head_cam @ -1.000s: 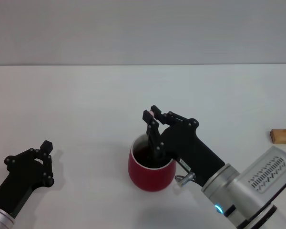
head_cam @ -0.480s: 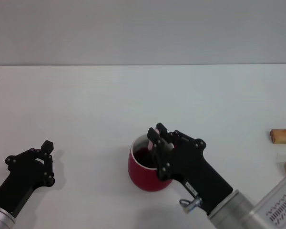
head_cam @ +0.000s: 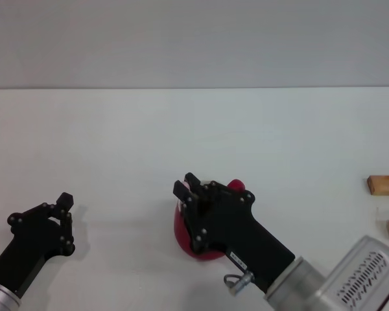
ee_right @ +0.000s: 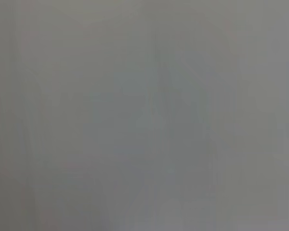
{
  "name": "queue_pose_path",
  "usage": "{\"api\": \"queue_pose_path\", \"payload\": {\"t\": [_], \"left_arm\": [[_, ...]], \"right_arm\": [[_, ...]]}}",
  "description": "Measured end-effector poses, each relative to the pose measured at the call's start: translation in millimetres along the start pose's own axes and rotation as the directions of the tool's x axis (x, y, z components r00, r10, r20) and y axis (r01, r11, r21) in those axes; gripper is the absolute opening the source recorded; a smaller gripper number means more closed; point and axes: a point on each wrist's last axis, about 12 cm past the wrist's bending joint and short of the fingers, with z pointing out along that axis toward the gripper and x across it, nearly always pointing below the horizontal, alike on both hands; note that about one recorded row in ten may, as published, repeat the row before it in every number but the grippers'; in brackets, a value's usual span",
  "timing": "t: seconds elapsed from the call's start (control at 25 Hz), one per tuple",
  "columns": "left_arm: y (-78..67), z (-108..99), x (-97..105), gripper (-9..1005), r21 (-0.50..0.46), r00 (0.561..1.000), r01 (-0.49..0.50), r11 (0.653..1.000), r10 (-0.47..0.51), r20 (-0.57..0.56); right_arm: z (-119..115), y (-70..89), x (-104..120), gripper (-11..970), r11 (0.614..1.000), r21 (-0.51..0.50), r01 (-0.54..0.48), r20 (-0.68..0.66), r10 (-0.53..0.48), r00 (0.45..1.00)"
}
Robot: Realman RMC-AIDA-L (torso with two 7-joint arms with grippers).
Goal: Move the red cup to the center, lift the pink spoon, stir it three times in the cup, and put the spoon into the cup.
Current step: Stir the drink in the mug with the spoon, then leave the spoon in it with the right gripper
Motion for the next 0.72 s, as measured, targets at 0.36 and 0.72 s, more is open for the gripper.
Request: {"api": "queue_pose_path", "payload": {"t": [0.36,0.72], "left_arm": [[-1.0,-2.8,1.0,-2,-0.002,1.0,0.004,1.0,-0.004,-0.003],[-2.5,-2.7,0.9,-2,-0.002,1.0,0.008,1.0,-0.008,-0.001]], "right_arm": [[8.3,-10.9,0.7,0,1.0,-0.001,0.031,-0.02,-0.031,0.999],[6.9,-18.5,1.6,24,1.0,0.004,0.022,-0.027,-0.022,0.999]]}}
